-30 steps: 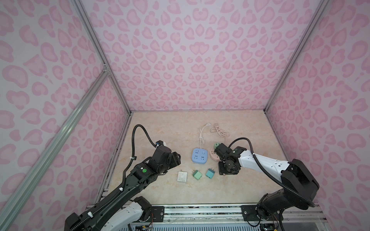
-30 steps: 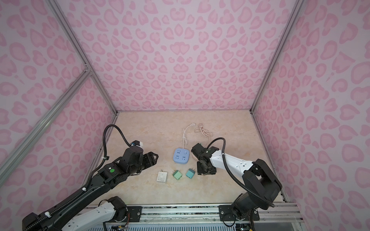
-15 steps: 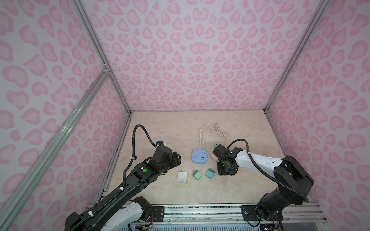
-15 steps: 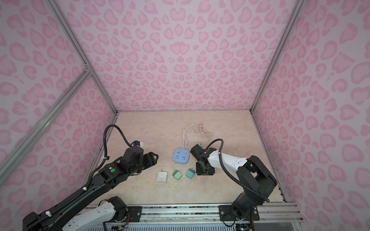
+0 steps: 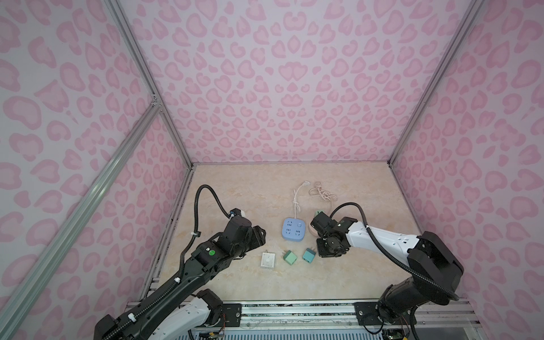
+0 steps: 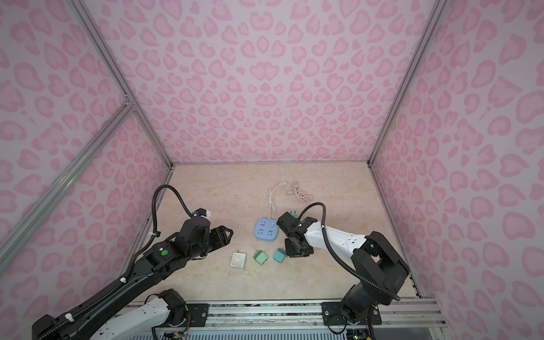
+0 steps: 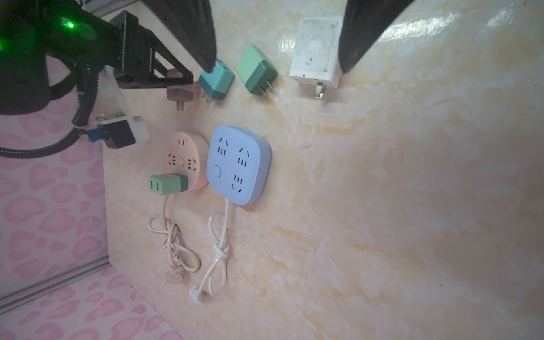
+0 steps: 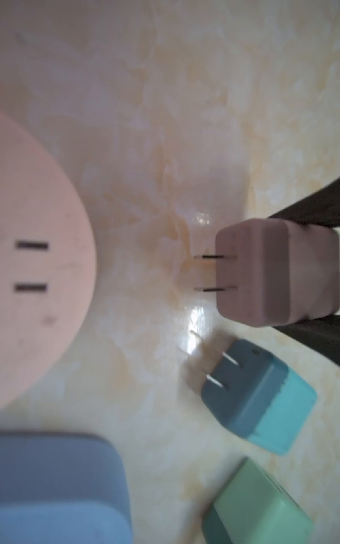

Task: Insert the plug
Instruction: 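Lift the pink adapter with the right gripper while the left gripper approaches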

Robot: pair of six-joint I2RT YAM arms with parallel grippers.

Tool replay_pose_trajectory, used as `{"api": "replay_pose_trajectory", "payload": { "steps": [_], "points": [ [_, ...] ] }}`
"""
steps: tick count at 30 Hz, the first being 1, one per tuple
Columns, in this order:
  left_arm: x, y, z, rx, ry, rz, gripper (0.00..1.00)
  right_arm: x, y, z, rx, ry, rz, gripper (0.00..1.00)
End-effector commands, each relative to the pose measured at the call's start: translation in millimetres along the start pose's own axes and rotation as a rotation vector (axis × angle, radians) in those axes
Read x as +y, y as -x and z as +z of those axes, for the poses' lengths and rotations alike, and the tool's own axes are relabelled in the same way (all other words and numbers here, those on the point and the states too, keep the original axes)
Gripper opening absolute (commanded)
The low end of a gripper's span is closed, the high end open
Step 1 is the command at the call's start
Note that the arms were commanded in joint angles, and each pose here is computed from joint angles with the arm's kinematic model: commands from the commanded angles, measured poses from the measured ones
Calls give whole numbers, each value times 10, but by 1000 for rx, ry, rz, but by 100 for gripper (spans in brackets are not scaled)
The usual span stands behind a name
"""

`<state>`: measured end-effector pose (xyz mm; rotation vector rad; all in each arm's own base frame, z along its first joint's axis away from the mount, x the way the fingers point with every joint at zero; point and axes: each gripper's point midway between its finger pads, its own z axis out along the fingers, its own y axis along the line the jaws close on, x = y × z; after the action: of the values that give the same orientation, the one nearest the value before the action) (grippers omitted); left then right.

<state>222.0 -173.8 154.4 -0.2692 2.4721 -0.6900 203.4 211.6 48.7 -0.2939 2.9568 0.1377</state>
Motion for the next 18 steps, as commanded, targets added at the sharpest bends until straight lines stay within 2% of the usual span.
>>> {"api": "replay_pose_trajectory", "payload": {
  "steps": [1, 5, 10, 13, 18],
  "points": [
    [-160, -111, 23, 80, -73, 34, 66, 53, -51, -157, 11, -4, -132, 4],
    [-374, -184, 62, 140, -176, 41, 66, 260, -42, -403, -49, 59, -259, 4],
    [-685, -274, 137, 210, -339, 8, 64, 682, -39, -644, -143, 250, -381, 3],
    [-810, -279, 168, 218, -413, -12, 62, 885, -36, -726, -178, 339, -422, 3],
    [-945, -275, 174, 224, -470, -4, 61, 1091, -34, -817, -203, 406, -474, 3]
  ]
}}
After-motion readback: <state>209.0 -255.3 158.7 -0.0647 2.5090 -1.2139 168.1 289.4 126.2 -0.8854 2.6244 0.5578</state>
